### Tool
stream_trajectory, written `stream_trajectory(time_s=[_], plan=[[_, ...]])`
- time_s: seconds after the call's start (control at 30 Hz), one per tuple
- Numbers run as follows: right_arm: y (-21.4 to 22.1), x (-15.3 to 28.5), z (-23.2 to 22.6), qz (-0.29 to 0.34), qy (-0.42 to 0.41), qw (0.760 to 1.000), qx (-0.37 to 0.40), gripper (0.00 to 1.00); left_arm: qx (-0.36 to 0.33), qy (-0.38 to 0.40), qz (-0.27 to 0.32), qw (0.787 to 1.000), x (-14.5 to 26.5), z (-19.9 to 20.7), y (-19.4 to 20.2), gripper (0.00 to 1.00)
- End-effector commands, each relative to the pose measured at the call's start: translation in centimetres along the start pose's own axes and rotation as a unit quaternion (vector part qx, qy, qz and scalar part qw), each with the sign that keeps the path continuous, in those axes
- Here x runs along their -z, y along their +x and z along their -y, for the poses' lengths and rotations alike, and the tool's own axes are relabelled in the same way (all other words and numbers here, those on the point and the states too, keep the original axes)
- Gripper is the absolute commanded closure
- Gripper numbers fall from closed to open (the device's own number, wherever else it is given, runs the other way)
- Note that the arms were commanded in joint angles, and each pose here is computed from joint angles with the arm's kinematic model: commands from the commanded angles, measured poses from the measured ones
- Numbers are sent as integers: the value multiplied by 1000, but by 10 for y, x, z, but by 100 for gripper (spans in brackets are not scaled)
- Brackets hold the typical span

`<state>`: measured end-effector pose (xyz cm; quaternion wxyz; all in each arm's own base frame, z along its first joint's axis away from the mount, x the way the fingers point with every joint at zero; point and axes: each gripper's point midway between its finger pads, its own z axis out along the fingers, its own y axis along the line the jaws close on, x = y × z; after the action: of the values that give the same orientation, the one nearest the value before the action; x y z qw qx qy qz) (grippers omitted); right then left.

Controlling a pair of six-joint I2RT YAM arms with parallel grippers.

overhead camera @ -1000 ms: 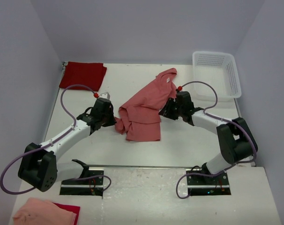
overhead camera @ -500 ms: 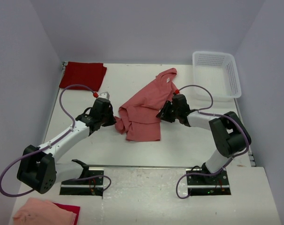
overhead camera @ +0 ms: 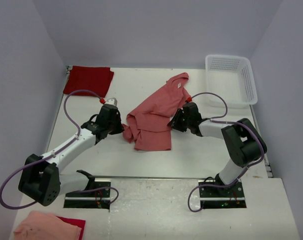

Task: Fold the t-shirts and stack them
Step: Flatten out the tshirt

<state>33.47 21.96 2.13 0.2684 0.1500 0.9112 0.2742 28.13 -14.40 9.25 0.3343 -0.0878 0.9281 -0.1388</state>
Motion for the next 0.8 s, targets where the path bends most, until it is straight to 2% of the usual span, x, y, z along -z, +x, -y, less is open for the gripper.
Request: stream_trajectory(time_s=[0.0,0.1,0.13,0.4,0.43,0.5,0.77], plan=[[-3,2,6,21,14,1000,-3,64,-4,11,9,1000,-3,3,-4,100],[1,0,6,15,8,1000,-6,73,-4,10,10,1000,-4,2,-4,100],[3,0,7,13,8,1000,-8,79,-4,9,8,1000,-4,2,-4,100],[4,2,2,12,0,1000,-5,87,-5,7,7,1000,-5,1,-3,100],[5,3,1,12,0,1000,-4,93,-5,8,6,1000,-5,2,-3,100],[5,5,0,12,0,1000,-1,99,-5,7,7,1000,-5,1,-3,100],[-8,21,-9,42,31,998,36,100,-4,-1,3,1000,-10,-3,1,100]])
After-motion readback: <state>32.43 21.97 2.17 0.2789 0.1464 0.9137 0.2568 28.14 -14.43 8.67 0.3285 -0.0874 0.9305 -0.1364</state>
